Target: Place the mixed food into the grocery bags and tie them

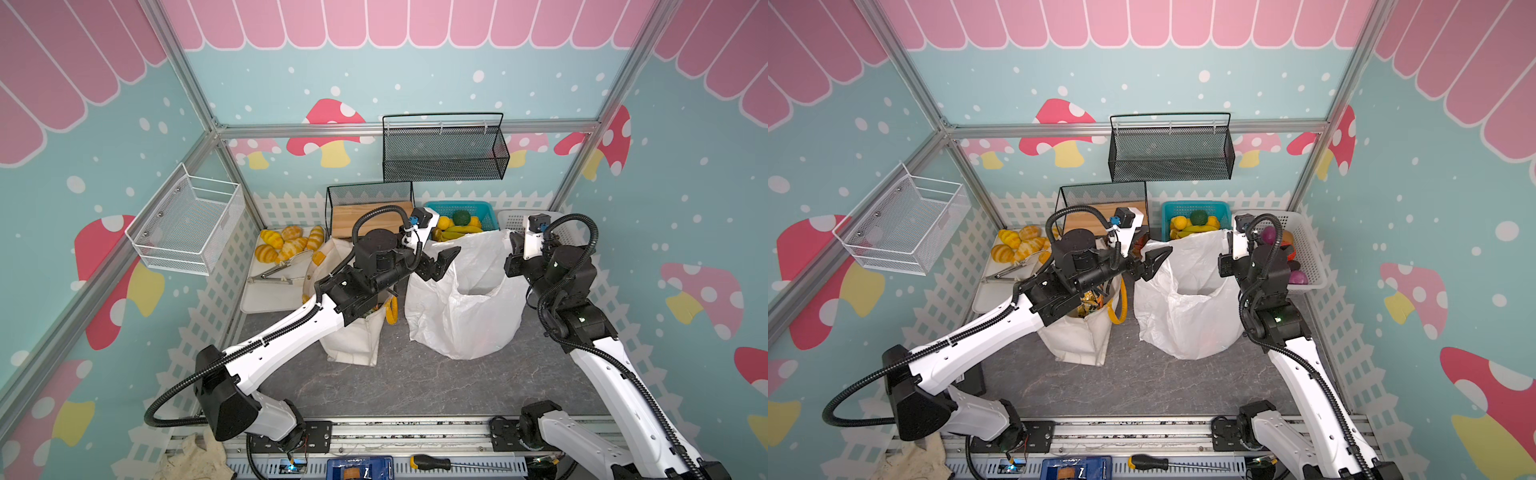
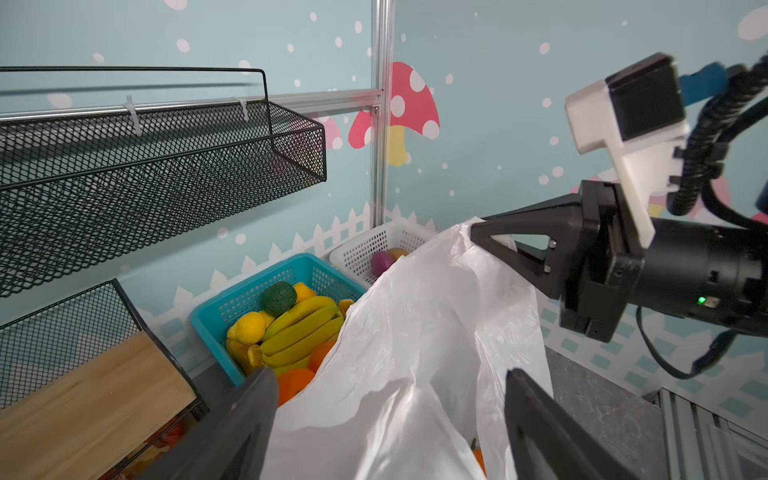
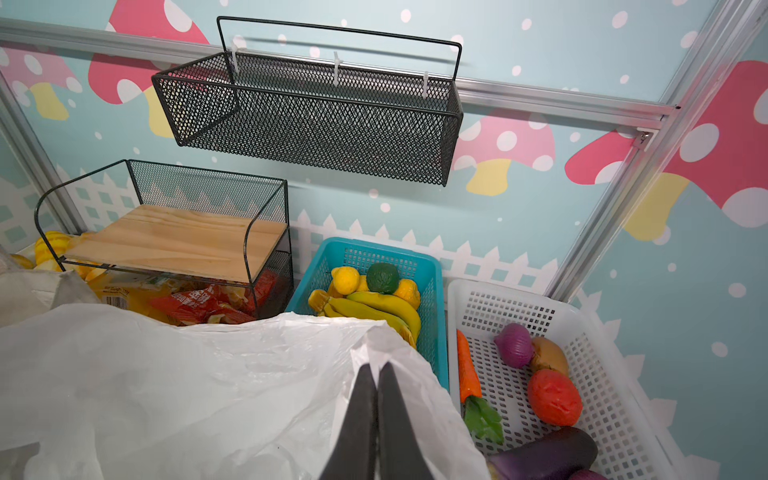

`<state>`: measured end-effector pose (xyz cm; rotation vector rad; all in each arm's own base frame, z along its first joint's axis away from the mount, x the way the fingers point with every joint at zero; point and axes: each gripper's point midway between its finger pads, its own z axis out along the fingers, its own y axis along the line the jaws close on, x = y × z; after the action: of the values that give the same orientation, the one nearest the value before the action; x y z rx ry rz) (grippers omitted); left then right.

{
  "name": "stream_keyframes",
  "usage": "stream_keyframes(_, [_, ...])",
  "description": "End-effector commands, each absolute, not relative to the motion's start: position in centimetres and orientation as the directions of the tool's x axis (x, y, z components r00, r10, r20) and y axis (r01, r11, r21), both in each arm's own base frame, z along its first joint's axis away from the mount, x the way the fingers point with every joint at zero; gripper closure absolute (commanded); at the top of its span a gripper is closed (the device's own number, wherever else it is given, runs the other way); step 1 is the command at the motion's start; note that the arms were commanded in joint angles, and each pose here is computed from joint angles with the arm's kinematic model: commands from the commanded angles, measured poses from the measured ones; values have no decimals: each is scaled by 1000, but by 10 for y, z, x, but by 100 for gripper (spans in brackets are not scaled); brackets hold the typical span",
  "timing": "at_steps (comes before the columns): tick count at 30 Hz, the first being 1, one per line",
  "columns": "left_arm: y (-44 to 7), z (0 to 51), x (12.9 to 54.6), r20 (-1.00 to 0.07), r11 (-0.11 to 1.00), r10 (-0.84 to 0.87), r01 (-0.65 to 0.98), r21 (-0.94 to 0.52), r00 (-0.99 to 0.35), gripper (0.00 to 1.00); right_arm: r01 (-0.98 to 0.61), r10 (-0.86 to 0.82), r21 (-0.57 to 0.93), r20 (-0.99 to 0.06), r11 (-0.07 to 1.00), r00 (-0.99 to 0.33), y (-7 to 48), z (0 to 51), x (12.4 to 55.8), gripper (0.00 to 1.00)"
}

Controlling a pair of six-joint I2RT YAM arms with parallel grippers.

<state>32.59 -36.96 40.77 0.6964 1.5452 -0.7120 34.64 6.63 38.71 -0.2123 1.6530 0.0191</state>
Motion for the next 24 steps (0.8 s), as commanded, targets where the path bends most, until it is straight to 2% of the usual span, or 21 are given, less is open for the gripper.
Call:
stream_keyframes(1, [-374, 388, 330, -980, 661, 90, 747, -75, -178, 15, -148, -126, -117, -990, 982, -55, 65, 393, 348, 100])
stream_keyframes(4, [-383, 378, 330, -970, 667, 97, 738, -102, -222, 17, -154, -120, -111, -991, 982, -50, 66, 394, 349, 100])
stream_keyframes(8, [-394, 372, 330, -959, 657, 112, 744, -126, -262, 27, -161, -117, -108, -992, 981, -47, 68, 395, 352, 100])
stream_keyframes(12, [-402, 385, 314, -960, 569, 99, 806, -162, -263, 49, -117, -135, -130, -990, 985, -37, 58, 401, 350, 100])
stream_keyframes(16, [-401, 426, 292, -949, 355, -47, 883, -307, -311, 72, -65, -148, -146, -988, 987, -30, 46, 406, 346, 100])
stream_keyframes(18, [-398, 436, 286, -932, 283, -104, 889, -361, -346, 83, -47, -156, -155, -987, 987, -30, 41, 409, 346, 100])
stream_keyframes(21, [-394, 433, 286, -925, 274, -134, 883, -380, -356, 96, 40, -180, -181, -983, 983, -48, 24, 411, 346, 100])
stream_keyframes(24, [-390, 424, 290, -915, 278, -142, 872, -403, -377, 100, 149, -209, -218, -975, 964, -76, 5, 411, 344, 100])
